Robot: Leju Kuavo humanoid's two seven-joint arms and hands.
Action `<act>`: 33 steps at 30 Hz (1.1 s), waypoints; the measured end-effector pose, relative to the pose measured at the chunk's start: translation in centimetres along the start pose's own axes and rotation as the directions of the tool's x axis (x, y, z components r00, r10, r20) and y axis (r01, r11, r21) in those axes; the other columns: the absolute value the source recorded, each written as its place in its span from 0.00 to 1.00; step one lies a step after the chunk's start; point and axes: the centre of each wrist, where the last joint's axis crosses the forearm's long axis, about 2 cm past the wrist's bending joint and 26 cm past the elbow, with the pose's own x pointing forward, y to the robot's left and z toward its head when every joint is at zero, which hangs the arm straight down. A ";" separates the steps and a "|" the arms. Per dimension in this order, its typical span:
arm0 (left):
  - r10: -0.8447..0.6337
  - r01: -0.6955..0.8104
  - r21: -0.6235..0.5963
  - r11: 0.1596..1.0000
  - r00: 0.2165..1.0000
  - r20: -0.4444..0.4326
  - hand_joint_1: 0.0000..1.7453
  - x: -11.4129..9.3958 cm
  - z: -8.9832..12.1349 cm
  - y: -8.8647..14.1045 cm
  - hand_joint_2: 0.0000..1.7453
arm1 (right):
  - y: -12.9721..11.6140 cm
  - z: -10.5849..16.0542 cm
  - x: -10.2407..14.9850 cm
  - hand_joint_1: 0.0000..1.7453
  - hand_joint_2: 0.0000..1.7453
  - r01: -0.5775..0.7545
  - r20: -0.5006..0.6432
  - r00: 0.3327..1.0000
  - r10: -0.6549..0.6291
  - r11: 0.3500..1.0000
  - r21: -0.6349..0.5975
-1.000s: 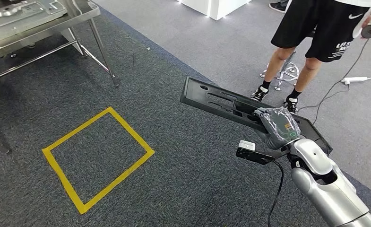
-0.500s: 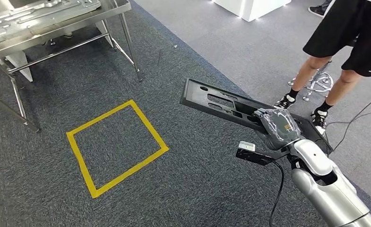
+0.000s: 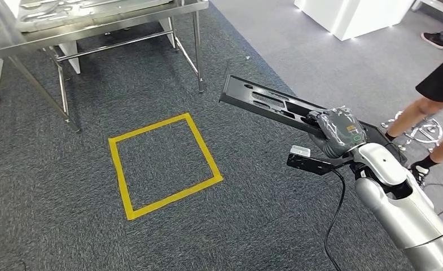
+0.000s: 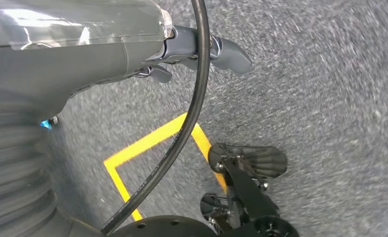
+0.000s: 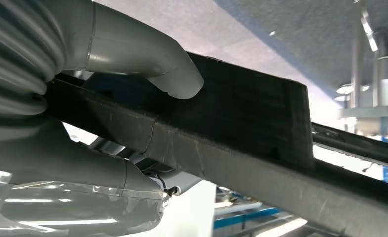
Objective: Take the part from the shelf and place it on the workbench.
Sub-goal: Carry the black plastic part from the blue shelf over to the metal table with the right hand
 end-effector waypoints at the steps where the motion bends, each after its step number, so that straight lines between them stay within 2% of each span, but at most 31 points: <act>1: 0.007 -0.007 -0.002 1.000 1.000 0.002 0.00 0.0 0.0 0.0 1.00 | -0.1 -0.1 -0.1 1.00 1.00 -0.002 -0.002 1.000 0.002 1.000 -0.001; 12: 0.022 -0.023 -0.009 1.000 1.000 -0.018 0.00 0.0 0.0 -0.1 1.00 | -1.4 -1.9 -0.5 1.00 1.00 -0.014 -0.007 1.000 0.014 1.000 -0.021; 33: 0.031 -0.032 -0.007 0.999 0.999 -0.038 0.00 0.0 0.0 -0.2 1.00 | -1.1 -3.0 -0.3 1.00 1.00 -0.012 -0.007 1.000 0.012 1.000 -0.006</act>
